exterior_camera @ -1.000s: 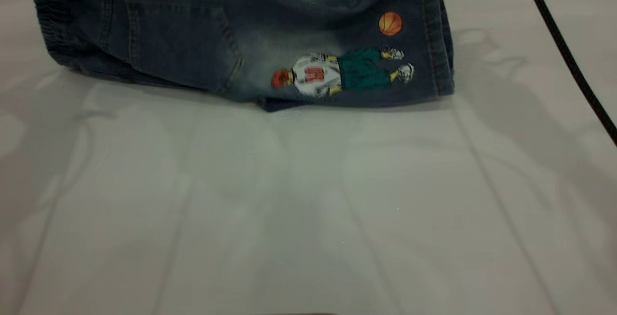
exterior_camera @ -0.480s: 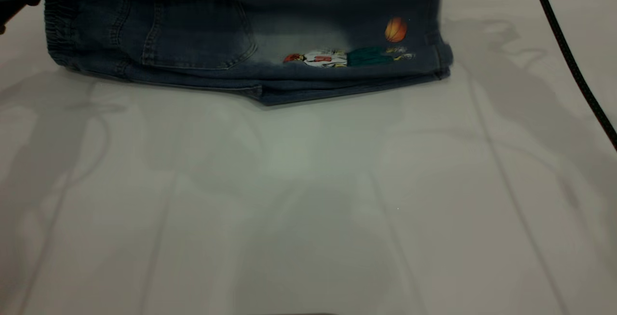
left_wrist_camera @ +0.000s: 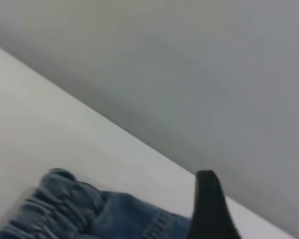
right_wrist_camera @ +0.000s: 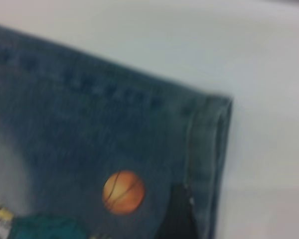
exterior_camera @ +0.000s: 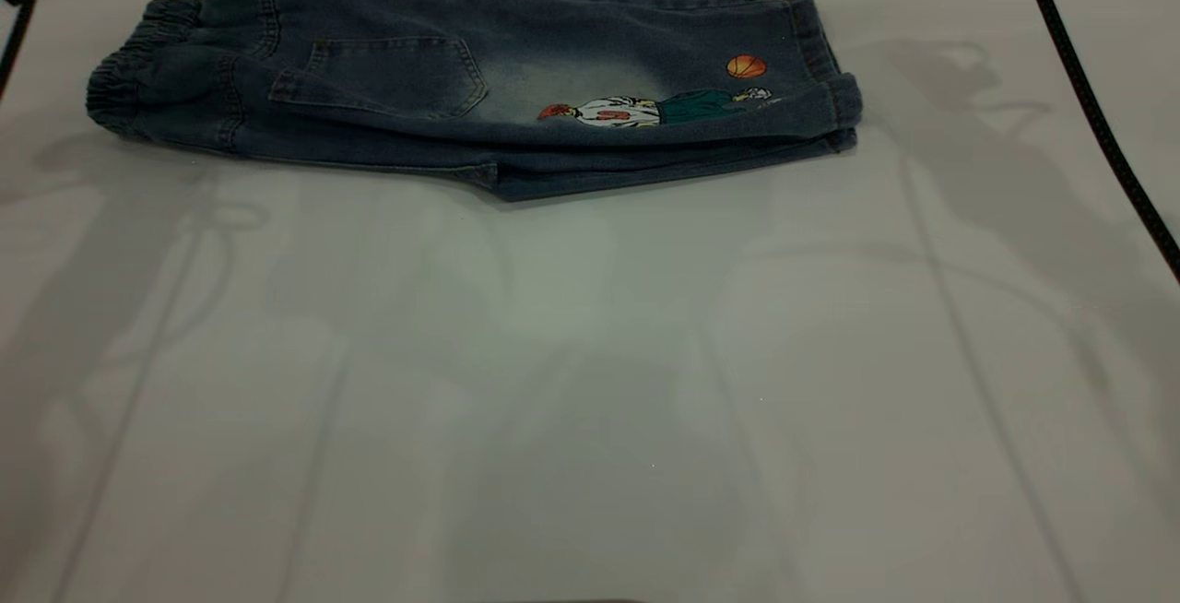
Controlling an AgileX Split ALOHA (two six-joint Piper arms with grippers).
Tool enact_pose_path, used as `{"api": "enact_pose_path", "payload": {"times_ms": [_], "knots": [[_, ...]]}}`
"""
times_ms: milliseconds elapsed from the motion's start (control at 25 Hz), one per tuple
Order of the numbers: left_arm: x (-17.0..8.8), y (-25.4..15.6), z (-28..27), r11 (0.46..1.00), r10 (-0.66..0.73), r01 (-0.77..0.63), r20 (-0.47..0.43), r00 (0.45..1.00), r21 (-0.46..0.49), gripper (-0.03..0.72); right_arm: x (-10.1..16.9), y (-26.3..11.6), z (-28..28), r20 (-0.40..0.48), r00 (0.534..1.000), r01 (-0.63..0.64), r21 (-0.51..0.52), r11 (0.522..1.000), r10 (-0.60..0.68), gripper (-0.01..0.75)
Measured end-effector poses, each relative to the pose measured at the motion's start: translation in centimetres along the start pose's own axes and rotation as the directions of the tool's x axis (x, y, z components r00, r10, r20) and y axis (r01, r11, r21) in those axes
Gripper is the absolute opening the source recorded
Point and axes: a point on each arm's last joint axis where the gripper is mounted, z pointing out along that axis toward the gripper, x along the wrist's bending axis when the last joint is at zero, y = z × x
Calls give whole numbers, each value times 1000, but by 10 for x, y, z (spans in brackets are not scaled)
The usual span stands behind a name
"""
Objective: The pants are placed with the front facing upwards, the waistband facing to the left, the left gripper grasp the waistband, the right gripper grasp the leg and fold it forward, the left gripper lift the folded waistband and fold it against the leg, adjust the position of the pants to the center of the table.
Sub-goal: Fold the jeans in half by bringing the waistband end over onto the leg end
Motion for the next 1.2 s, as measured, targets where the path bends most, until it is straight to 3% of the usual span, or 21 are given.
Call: {"api": "enact_pose_path", "payload": {"times_ms": [160,320,480,640,800,920,1080,1200], "knots": [[0,-7,-3,972,134,-135,19,991,193,452,12,-4,-1,-52,998,-25,98,995,30,559],[5,-4,-10,863,331,-295,-17,944,411,454,34,8,-8,-134,991,43,159,986,-22,561],[2,26,-8,742,527,-392,-112,842,544,456,57,33,-20,-213,975,99,172,980,-61,561],[-2,63,-7,690,627,-337,-296,721,641,456,75,54,-32,-269,958,143,163,976,-95,561],[-6,90,-8,624,709,-286,-373,599,727,456,91,61,-38,-299,947,168,145,975,-119,561],[-16,102,-8,556,748,-272,-331,575,785,456,97,61,-40,-312,943,168,141,976,-118,561],[-34,103,-5,467,732,-297,-176,658,833,447,98,61,-40,-316,942,165,141,976,-114,561],[-45,97,-3,373,712,-393,12,702,840,433,99,61,-40,-317,942,164,141,976,-112,561]]}}
